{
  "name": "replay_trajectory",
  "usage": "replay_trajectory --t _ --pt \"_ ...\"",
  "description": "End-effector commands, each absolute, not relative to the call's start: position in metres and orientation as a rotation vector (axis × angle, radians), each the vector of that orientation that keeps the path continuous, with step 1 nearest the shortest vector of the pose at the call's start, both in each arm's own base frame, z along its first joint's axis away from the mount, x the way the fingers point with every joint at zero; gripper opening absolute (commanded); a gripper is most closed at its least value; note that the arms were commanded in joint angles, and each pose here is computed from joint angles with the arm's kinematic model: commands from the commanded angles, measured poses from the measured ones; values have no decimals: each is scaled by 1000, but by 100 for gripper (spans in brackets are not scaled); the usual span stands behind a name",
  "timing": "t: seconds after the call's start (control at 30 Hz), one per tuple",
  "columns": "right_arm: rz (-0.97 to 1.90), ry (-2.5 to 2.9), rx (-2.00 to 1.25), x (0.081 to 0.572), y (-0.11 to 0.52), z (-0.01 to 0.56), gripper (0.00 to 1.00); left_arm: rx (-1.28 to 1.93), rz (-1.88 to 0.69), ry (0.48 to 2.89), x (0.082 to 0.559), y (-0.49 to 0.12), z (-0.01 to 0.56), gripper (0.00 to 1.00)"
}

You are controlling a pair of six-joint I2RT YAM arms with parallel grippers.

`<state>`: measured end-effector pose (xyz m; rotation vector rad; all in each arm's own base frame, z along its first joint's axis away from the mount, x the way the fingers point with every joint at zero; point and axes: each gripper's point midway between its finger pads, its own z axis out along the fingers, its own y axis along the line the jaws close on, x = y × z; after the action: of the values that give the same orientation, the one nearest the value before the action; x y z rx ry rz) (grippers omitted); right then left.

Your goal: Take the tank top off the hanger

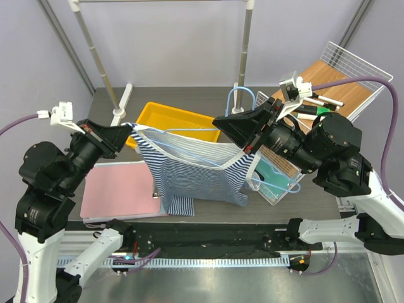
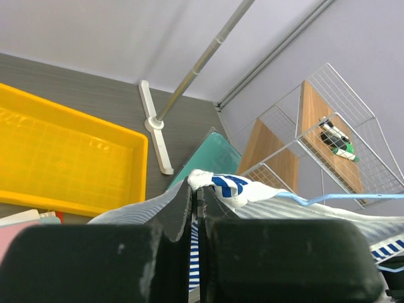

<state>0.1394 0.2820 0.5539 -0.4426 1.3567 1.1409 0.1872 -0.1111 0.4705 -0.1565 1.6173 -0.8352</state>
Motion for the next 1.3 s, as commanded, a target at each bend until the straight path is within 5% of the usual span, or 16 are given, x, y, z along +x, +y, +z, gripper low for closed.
replay_trajectory --t 0.0,0.6,0.97,1.27 --pt "1215 1257 -419 127 270 586 1 -178 -799 1645 195 -108 462 0" --pt "1233 1216 -418 121 261 601 1 -34 -875 1736 183 -130 435 0" --pt "1195 1261 -476 126 276 588 1 264 -1023 1635 130 -151 448 51" --pt "1153 1304 -538 127 284 581 1 505 -1081 1434 74 -154 474 59"
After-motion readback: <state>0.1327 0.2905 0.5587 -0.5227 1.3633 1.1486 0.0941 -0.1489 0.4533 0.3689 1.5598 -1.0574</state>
